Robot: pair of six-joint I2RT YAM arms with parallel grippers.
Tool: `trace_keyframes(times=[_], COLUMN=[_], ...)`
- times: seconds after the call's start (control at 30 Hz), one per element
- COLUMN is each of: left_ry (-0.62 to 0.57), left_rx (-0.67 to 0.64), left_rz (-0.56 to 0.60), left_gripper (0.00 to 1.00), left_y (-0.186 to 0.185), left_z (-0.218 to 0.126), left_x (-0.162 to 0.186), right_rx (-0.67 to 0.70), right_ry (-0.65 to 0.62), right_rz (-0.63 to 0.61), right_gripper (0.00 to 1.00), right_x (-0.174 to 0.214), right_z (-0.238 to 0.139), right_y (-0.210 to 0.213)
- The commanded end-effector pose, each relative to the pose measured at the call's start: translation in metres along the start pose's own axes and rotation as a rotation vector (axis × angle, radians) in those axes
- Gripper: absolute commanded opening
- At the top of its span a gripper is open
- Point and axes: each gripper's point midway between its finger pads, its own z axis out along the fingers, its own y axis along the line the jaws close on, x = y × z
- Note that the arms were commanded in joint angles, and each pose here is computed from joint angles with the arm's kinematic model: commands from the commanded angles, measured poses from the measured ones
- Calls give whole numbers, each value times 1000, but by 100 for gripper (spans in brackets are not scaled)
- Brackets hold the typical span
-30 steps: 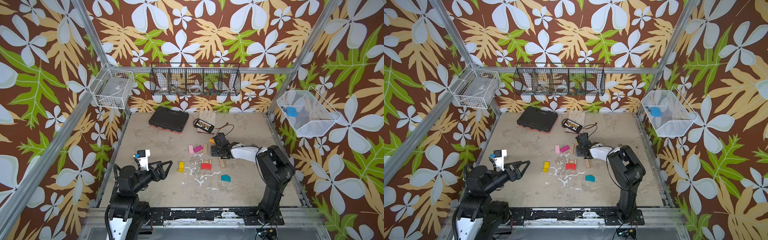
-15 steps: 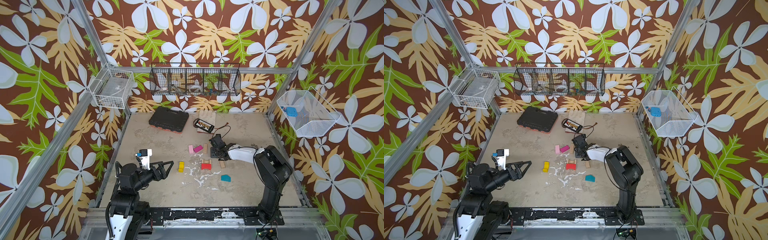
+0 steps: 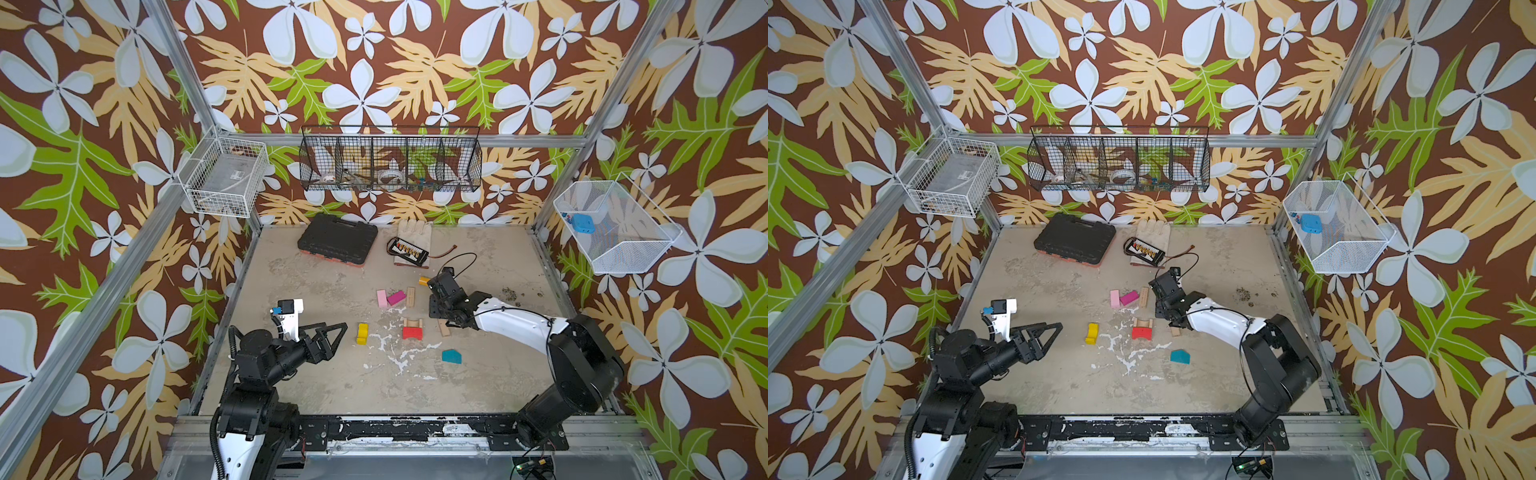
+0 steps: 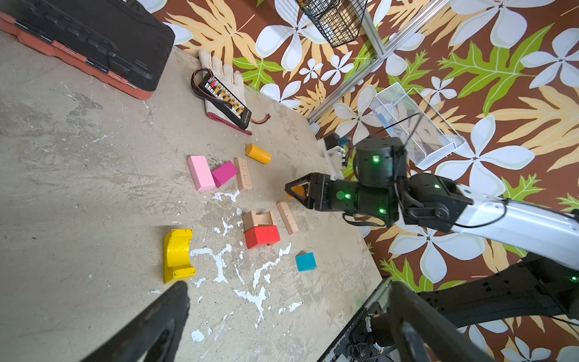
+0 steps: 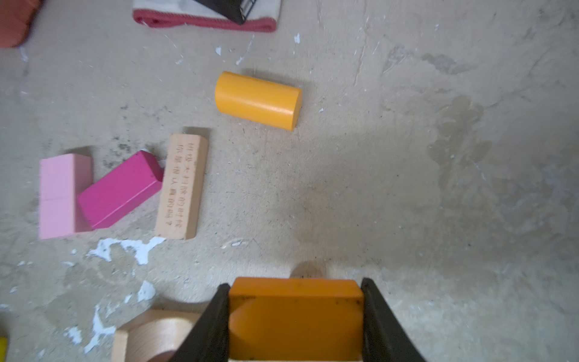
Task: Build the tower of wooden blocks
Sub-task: 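Carry the orange block over the wooden arch with the right gripper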
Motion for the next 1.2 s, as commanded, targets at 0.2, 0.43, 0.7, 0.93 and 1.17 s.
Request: trace_keyframes(times=[0.2,0.43,0.7,0.93,1.17], left_ry=[-32,-57,-65,-59,-53], left_rx=[24,36,53,53,49], left_rz=[32,49,63,58,52], left_gripper=[100,100,100,100,100], left_y=[-8,-13,-18,-17,-15], left_z=[-4,-9,-13,-12,-10], left_x=[-5,-7,-7,-6,-5], right_rx=[-6,-10,24,76,114], right_ry=[-76,20,80,86,64], right_rz=[38,71,-13,-45,-61], right_gripper=[42,13,24,28,34], right_x=[15,33,50,58,56], right_z=[-48,-47,-18,-1,2], right_y=[32,63,89,86,79])
